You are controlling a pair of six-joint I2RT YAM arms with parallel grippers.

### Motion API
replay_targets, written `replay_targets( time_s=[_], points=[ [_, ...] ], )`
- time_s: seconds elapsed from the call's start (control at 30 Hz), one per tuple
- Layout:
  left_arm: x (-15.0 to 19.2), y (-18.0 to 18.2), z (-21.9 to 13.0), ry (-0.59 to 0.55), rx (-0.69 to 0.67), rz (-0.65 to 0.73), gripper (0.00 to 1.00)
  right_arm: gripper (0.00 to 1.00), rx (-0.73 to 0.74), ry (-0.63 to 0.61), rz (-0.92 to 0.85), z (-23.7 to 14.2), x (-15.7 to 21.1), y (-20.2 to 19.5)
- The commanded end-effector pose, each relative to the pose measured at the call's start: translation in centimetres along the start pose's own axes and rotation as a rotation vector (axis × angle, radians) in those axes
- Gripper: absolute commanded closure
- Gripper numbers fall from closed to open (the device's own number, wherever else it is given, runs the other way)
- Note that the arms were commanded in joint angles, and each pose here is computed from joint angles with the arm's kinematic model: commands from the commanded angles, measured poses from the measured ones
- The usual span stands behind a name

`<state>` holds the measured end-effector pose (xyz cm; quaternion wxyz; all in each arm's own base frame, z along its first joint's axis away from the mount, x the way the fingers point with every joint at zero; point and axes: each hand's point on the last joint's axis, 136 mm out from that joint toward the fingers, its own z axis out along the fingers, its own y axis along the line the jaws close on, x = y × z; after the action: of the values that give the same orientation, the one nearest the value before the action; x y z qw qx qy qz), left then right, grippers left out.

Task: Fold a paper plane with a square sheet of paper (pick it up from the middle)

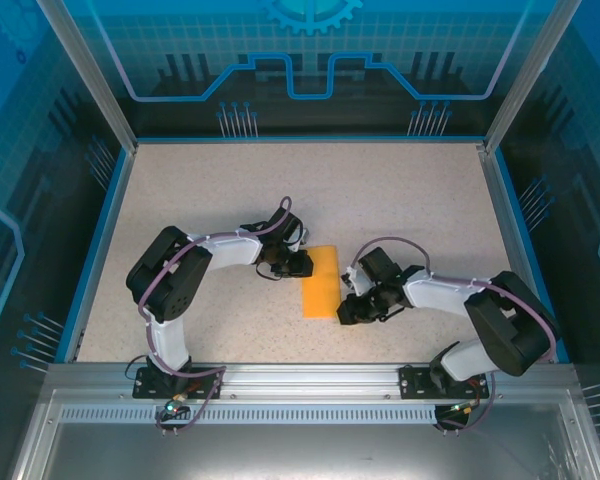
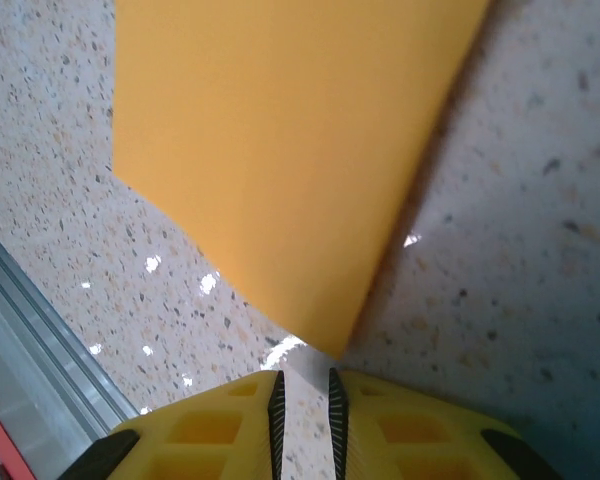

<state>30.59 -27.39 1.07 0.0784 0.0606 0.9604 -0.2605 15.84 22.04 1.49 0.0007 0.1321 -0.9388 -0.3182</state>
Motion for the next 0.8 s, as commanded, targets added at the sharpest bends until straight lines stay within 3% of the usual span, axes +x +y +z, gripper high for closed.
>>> replay_targets(
  time_s=[0.0, 0.17, 0.33, 0.53, 0.77],
  points=[
    [2.7, 4.7, 2.1, 0.092, -0.149, -0.034, 0.79, 0.78, -0.048, -0.020, 0.006, -1.2, -0.9, 1.7],
    [2.5, 4.4, 1.9, 0.087, -0.142, -0.028, 0.78, 0.78, -0.146, -0.177, -0.010, -3.6, -6.4, 4.7],
    [2.3, 4.3, 1.7, 0.081, -0.137, -0.025, 0.78, 0.78, -0.132, -0.206, 0.009, -3.1, -9.4, 4.2],
    [2.3, 4.3, 1.7, 0.078, -0.137, -0.021, 0.78, 0.78, -0.090, -0.148, 0.032, -0.5, -9.4, 1.9],
    [2.2, 4.3, 1.6, 0.079, -0.140, -0.015, 0.78, 0.78, -0.062, -0.068, 0.061, 1.4, -6.4, -0.1]
  ],
)
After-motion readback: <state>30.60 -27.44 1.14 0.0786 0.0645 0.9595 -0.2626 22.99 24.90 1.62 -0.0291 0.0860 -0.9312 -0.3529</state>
